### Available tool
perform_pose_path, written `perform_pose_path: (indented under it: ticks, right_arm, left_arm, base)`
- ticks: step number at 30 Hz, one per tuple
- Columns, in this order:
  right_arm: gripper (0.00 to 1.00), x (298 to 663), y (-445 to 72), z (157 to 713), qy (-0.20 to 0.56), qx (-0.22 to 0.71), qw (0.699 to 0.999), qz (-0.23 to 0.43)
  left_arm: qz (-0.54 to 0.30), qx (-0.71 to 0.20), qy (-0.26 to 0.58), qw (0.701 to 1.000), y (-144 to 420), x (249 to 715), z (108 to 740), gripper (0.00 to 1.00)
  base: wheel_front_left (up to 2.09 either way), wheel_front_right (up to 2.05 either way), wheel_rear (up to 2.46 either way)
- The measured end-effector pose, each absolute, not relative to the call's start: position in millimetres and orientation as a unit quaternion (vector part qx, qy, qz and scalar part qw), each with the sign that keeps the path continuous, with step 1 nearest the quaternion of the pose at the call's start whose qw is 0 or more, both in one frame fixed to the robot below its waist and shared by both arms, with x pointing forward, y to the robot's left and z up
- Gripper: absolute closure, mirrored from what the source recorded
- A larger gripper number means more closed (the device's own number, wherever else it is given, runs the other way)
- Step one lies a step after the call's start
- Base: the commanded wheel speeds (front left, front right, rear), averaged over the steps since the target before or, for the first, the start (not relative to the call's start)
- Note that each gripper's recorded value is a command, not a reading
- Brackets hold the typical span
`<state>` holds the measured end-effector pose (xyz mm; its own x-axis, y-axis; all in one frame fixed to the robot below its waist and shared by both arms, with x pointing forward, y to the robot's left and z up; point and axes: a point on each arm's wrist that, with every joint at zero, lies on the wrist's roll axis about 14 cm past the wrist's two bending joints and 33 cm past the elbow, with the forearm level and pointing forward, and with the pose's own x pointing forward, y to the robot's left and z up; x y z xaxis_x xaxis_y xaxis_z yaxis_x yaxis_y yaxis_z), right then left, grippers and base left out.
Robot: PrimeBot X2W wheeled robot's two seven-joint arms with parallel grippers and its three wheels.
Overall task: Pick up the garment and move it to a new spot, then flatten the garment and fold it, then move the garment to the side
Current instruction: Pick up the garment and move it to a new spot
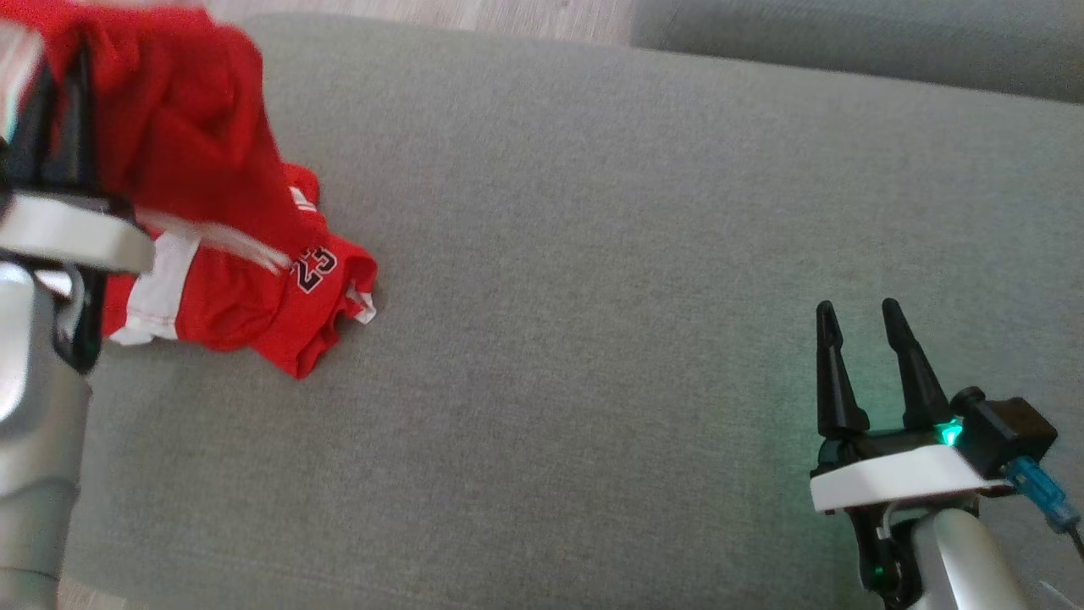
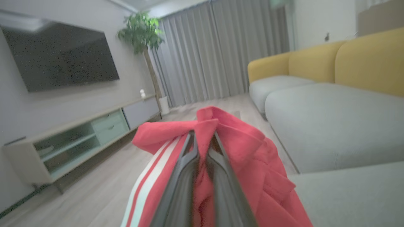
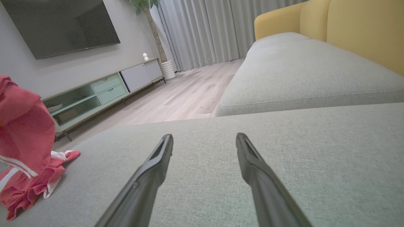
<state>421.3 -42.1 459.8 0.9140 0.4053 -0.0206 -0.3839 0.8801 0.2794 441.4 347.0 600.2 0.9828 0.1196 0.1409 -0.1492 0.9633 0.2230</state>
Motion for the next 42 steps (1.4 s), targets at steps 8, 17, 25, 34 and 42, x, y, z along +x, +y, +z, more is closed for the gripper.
perform_pose_path:
  ticks: [8, 17, 25, 34, 42]
  right_arm:
    - [0.0, 412, -55, 477, 0.02, 0.151, 0.97, 0.187]
    - [0.0, 400, -90, 485, 0.005, 0.152, 0.978, 0.141]
    - [0.0, 394, -126, 490, -0.007, 0.151, 0.984, 0.091]
    - [0.0, 389, -166, 500, -0.028, 0.155, 0.987, 0.035]
    - [0.0, 378, -198, 491, -0.017, 0.153, 0.988, -0.016]
  left_arm:
    - [0.002, 0.127, -0.164, 0.978, 295, 438, 654, 1.0]
    - [-0.138, 0.099, -0.189, 0.967, 179, 458, 665, 1.0]
    - [-0.283, 0.04, -0.176, 0.942, 47, 470, 645, 1.0]
    - [-0.39, 0.008, -0.137, 0.91, -67, 486, 612, 1.0]
    - [-0.452, -0.01, -0.095, 0.887, -129, 482, 575, 0.0]
  base:
    - [0.0, 0.0, 0.0]
    - [0.0, 0.0, 0.0]
    - [0.0, 0.0, 0.0]
    - [0.0, 0.0, 0.0]
    - [0.0, 0.0, 0.0]
